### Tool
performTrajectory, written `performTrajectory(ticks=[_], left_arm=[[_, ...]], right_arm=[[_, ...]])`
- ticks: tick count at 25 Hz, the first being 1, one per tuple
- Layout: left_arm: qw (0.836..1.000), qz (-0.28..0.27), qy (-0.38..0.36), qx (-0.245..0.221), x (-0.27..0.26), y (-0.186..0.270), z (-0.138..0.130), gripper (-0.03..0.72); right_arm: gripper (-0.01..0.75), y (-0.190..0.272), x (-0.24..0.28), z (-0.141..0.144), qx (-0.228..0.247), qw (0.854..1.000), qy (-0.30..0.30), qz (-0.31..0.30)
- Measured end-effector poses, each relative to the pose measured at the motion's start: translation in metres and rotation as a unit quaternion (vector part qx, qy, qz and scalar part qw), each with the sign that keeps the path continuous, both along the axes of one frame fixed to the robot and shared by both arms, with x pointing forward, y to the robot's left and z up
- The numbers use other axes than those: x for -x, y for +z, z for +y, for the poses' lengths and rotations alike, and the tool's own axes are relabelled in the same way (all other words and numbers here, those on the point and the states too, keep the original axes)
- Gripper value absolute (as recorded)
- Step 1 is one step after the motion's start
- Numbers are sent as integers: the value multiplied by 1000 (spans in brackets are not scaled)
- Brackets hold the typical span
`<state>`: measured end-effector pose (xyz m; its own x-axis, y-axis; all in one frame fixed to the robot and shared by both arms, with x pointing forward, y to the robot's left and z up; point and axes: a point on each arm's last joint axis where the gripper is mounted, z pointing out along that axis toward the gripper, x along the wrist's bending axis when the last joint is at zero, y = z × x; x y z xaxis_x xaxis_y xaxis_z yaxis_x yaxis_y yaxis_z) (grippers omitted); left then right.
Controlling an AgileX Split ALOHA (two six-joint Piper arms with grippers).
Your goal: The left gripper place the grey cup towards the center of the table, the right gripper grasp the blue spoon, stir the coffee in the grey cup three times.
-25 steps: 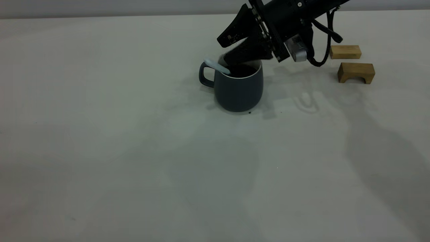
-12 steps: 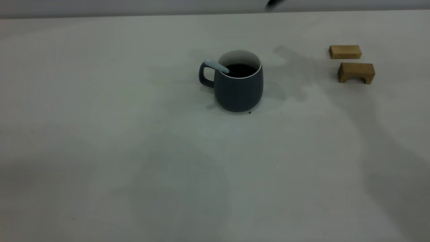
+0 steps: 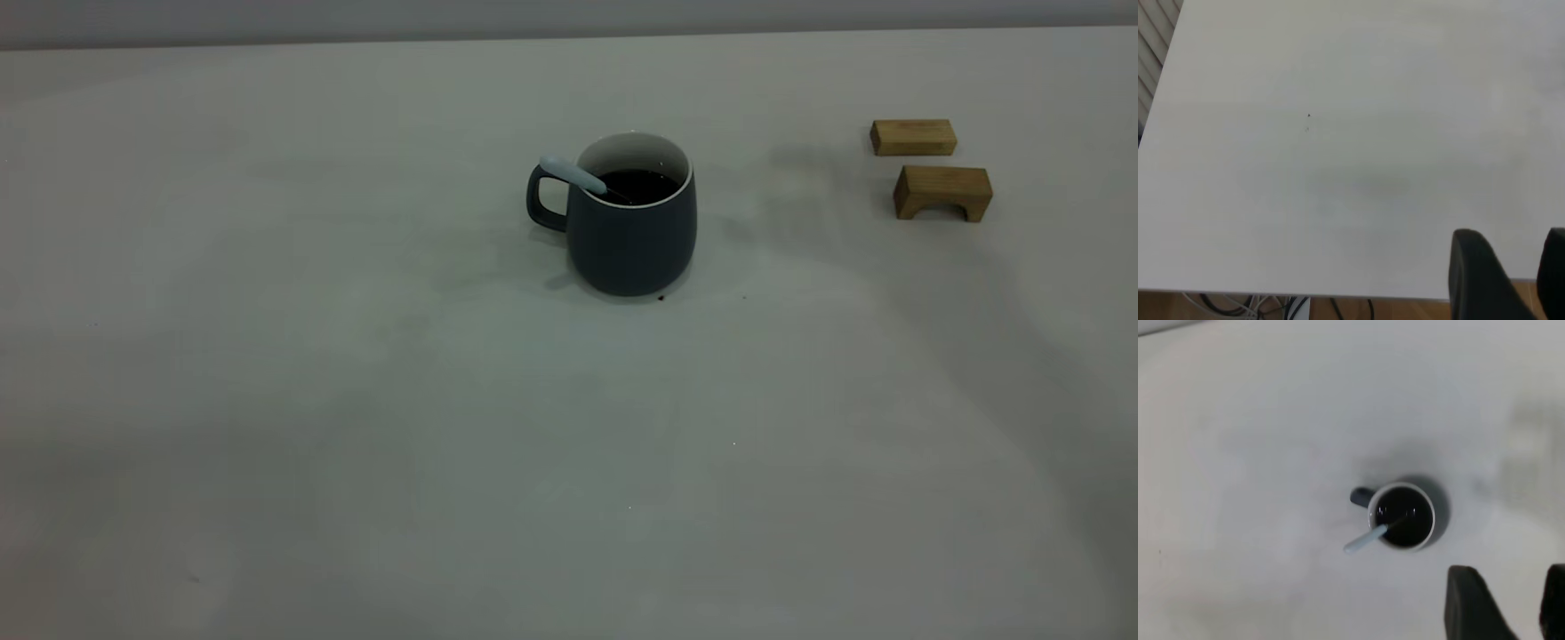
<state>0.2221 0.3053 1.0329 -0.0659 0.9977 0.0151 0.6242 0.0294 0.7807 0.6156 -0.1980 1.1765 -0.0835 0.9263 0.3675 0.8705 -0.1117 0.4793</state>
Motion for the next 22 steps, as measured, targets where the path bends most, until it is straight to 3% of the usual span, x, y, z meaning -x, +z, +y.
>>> performTrajectory(ticks=[4,7,15,22], left_arm=[[1000,0,0,0,0,0,0,297],[1000,0,0,0,0,0,0,297],[1000,0,0,0,0,0,0,297],[1000,0,0,0,0,0,0,297]], right_arm=[[211,45,44,-7,40,993,67,-88],[195,52,83,-18,71,989,85,-103],[195,2,203,-59,167,981,74,-67],[203,-43,298,-81,169,978,64,-101]])
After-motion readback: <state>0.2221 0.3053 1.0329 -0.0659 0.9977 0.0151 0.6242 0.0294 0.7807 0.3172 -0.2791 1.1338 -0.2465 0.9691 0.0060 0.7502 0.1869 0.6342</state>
